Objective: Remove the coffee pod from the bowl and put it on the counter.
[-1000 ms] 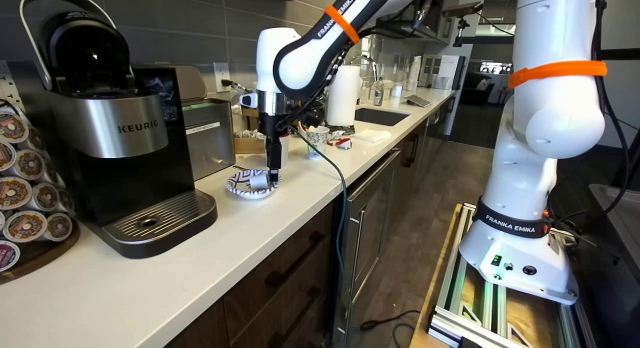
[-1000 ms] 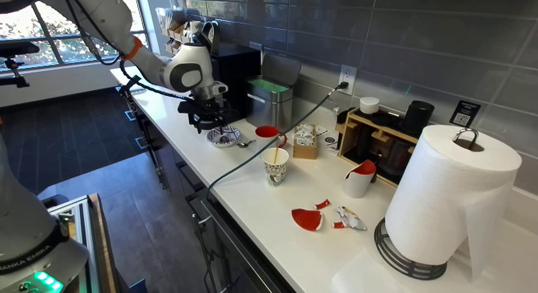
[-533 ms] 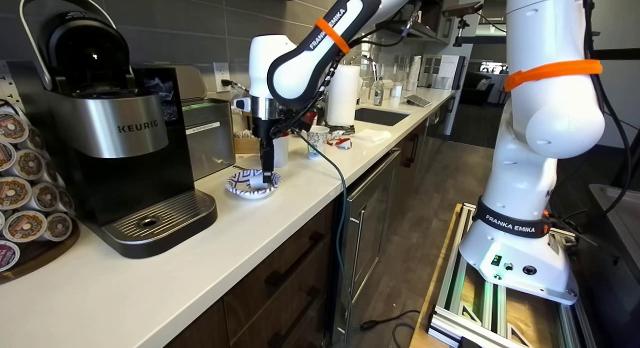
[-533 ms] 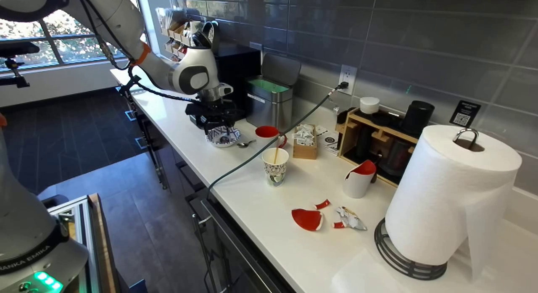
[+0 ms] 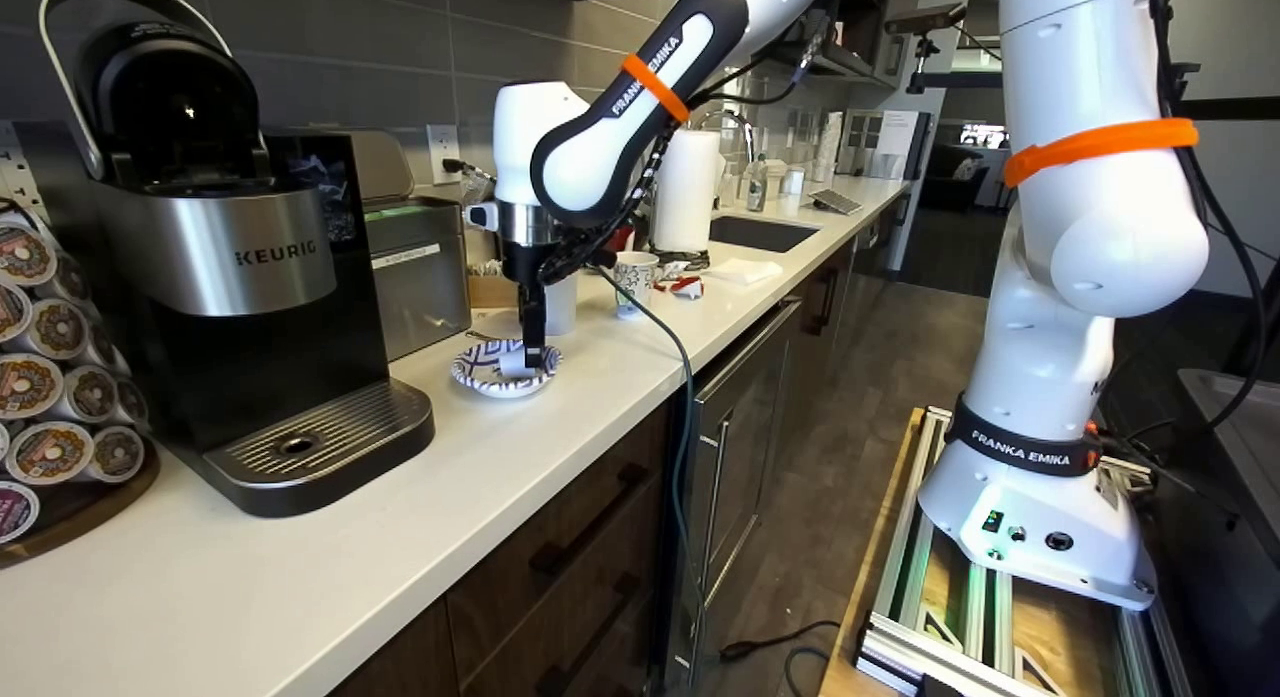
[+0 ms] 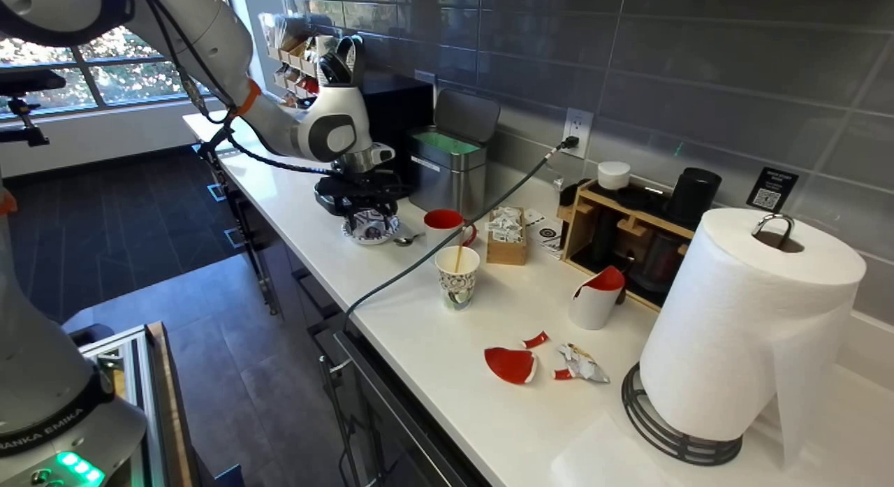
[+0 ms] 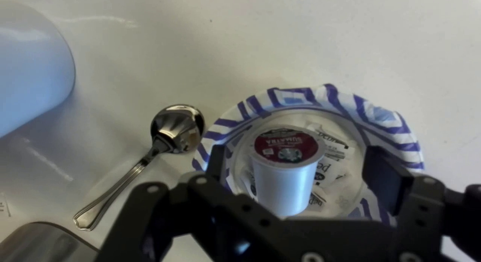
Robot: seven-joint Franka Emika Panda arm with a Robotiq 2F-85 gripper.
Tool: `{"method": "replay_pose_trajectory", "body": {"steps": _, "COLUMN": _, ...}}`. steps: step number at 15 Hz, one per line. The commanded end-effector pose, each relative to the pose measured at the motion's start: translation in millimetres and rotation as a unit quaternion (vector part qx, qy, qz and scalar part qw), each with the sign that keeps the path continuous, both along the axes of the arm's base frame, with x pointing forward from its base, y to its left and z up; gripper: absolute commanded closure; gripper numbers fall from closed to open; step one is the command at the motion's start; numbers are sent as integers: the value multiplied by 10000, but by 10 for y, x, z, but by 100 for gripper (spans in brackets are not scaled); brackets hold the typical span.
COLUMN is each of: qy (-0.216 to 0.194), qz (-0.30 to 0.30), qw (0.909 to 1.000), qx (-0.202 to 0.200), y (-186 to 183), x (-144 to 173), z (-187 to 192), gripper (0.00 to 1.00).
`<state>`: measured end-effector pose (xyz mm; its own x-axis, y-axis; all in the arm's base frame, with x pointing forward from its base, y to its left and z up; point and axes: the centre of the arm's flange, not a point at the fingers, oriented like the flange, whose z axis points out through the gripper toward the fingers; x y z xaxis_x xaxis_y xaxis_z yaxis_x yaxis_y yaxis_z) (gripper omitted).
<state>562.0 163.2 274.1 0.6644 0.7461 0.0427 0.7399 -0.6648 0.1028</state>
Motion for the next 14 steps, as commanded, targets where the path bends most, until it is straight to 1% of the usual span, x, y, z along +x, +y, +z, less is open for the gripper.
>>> {"method": "replay_pose_trajectory", "body": {"steps": 1, "qy": -49, "qz": -60, "qw": 9999, "qx": -93, "y": -6, "x": 96, "z": -97, "gripper": 10}}
{"method": "replay_pose_trajectory", "body": {"steps": 2, "qy": -41, "qz": -59, "qw": 9999, "qx": -93, "y": -5, "x": 110, "z": -104, "gripper": 13}}
{"method": "replay_pose_trajectory", "body": {"steps": 3, "qy": -35, "qz": -60, "qw": 9999, "qx": -90, "y": -3, "x": 118, "z": -108, "gripper": 20}}
{"method": "replay_pose_trajectory", "body": {"steps": 4, "qy": -33, "qz": -58, "qw": 9999, "qx": -84, "y": 2, "x": 128, "z": -114, "gripper": 23}}
{"method": "replay_pose_trajectory", "body": {"steps": 5, "qy": -29, "qz": -55, "qw": 10000, "qx": -76, "y": 8, "x": 135, "z": -121, "gripper": 34}}
{"method": "replay_pose_trajectory", "body": {"steps": 8, "qy": -12, "qz": -33, "qw": 10000, "qx": -74, "y": 31, "x": 148, "z": -128, "gripper": 59}}
{"method": "replay_pose_trajectory", "body": {"steps": 9, "qy": -11, "qz": -32, "qw": 10000, "qx": -72, "y": 36, "x": 151, "z": -124, "gripper": 69}}
{"method": "replay_pose_trajectory", "body": {"steps": 10, "qy": -29, "qz": -28, "qw": 10000, "qx": -74, "y": 41, "x": 153, "z": -95, "gripper": 73}}
{"method": "replay_pose_trajectory", "body": {"steps": 11, "qy": -40, "qz": -28, "qw": 10000, "qx": -79, "y": 44, "x": 153, "z": -85, "gripper": 73}}
{"method": "replay_pose_trajectory", "body": {"steps": 12, "qy": -49, "qz": -27, "qw": 9999, "qx": -89, "y": 46, "x": 138, "z": -49, "gripper": 76}}
{"method": "replay_pose_trajectory", "body": {"steps": 14, "qy": -79, "qz": 17, "qw": 9999, "qx": -74, "y": 75, "x": 104, "z": 36, "gripper": 77}}
